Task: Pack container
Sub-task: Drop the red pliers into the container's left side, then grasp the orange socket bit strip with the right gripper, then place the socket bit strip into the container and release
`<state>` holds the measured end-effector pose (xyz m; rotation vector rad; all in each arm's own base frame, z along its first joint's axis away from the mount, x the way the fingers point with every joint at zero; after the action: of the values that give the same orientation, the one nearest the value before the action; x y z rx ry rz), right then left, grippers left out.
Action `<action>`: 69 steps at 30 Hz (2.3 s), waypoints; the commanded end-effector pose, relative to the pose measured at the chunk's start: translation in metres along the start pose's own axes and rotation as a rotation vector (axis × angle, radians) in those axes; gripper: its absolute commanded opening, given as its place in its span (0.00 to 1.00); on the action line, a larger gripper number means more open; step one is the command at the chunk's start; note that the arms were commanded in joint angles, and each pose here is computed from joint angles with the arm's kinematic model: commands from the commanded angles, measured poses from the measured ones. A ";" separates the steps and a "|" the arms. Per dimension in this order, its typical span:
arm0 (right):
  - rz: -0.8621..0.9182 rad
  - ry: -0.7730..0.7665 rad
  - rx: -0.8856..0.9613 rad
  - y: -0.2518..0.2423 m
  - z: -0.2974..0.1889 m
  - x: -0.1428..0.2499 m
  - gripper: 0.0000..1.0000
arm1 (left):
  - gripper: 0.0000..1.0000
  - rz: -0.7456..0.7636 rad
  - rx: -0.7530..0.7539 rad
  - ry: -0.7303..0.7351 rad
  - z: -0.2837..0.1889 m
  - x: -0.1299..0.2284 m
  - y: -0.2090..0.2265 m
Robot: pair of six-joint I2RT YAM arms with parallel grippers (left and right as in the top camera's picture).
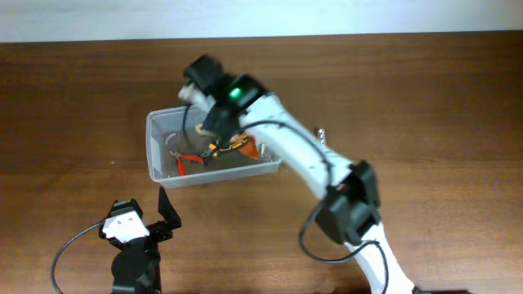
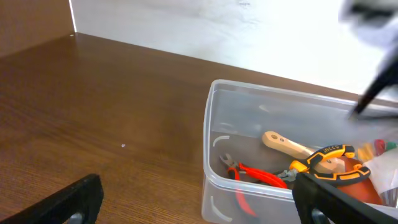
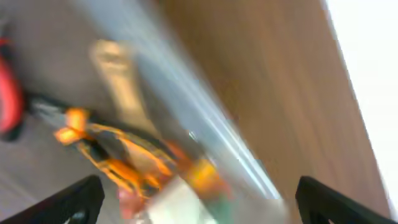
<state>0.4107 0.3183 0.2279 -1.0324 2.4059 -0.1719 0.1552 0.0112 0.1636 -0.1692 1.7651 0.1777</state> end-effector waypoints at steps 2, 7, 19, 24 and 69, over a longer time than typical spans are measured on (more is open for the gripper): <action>0.571 -0.108 0.101 -0.116 -0.093 0.022 0.99 | 0.99 0.010 0.000 0.000 0.000 0.001 0.000; 0.999 0.083 0.046 -0.191 -0.073 0.092 1.00 | 0.99 0.010 0.000 0.000 0.000 0.001 0.000; 1.054 0.503 -0.255 -0.175 0.044 0.200 0.82 | 0.99 0.009 0.000 -0.001 0.000 0.001 0.000; 0.891 0.555 -0.237 -0.140 0.073 0.211 0.81 | 0.99 0.010 0.000 0.000 0.000 0.001 0.000; -0.237 -0.219 -0.405 -0.012 -0.055 0.015 0.04 | 0.99 0.010 0.001 0.000 0.000 0.001 0.000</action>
<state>0.4005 0.2632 0.2921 -0.9599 2.3847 0.3857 0.1552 0.0112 0.1636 -0.1692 1.7651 0.1777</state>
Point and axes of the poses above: each gripper's point midway between its finger pads, its own z axis out along the fingers, its own y axis along the line the jaws close on, x = y × z, the point moved 8 cm from there along -z, back along the fingers, and after that the axes turned 10 degrees about z, right-handed, at the moved point
